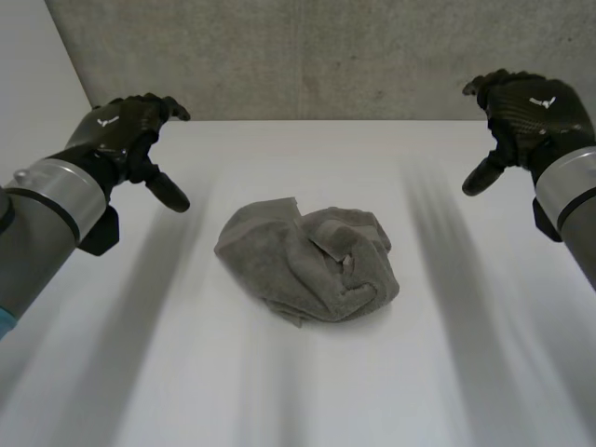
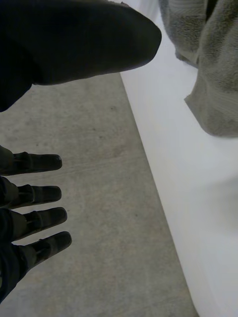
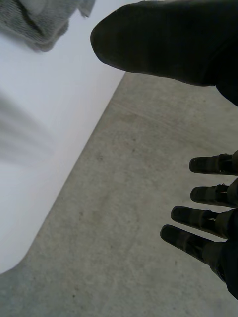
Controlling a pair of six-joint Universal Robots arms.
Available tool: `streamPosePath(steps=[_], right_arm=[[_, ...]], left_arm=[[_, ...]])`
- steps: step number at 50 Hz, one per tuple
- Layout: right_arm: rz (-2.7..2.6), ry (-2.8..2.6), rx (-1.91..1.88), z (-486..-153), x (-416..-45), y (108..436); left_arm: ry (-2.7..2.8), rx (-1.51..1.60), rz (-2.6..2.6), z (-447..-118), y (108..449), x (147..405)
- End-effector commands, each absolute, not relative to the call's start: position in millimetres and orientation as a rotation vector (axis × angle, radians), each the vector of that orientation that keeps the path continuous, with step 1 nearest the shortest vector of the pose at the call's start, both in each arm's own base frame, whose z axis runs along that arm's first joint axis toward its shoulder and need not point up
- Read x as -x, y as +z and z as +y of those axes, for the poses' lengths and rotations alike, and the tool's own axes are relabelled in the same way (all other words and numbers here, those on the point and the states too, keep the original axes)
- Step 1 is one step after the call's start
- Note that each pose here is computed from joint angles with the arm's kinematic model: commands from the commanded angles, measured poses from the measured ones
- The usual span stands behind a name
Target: Fold the towel.
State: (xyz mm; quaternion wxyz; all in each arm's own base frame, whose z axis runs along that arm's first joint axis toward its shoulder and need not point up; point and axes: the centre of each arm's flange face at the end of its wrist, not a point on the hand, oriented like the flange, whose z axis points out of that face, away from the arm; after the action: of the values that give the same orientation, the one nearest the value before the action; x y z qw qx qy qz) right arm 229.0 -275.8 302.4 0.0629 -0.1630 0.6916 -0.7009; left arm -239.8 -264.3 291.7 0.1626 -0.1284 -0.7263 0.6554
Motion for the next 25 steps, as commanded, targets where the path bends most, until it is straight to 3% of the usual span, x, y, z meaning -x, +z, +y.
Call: streamPosePath(steps=[1, 16, 25], right_arm=[[2.073, -2.127, 0.491, -271, -228, 315], [2.069, -2.118, 0.501, -270, -229, 315], [1.906, -1.962, 0.785, -264, -255, 305]], left_arm=[[1.882, 0.362, -2.056, -259, 303, 238], [1.875, 0.367, -2.061, -260, 300, 238], [1.822, 0.437, -2.034, -274, 284, 250]])
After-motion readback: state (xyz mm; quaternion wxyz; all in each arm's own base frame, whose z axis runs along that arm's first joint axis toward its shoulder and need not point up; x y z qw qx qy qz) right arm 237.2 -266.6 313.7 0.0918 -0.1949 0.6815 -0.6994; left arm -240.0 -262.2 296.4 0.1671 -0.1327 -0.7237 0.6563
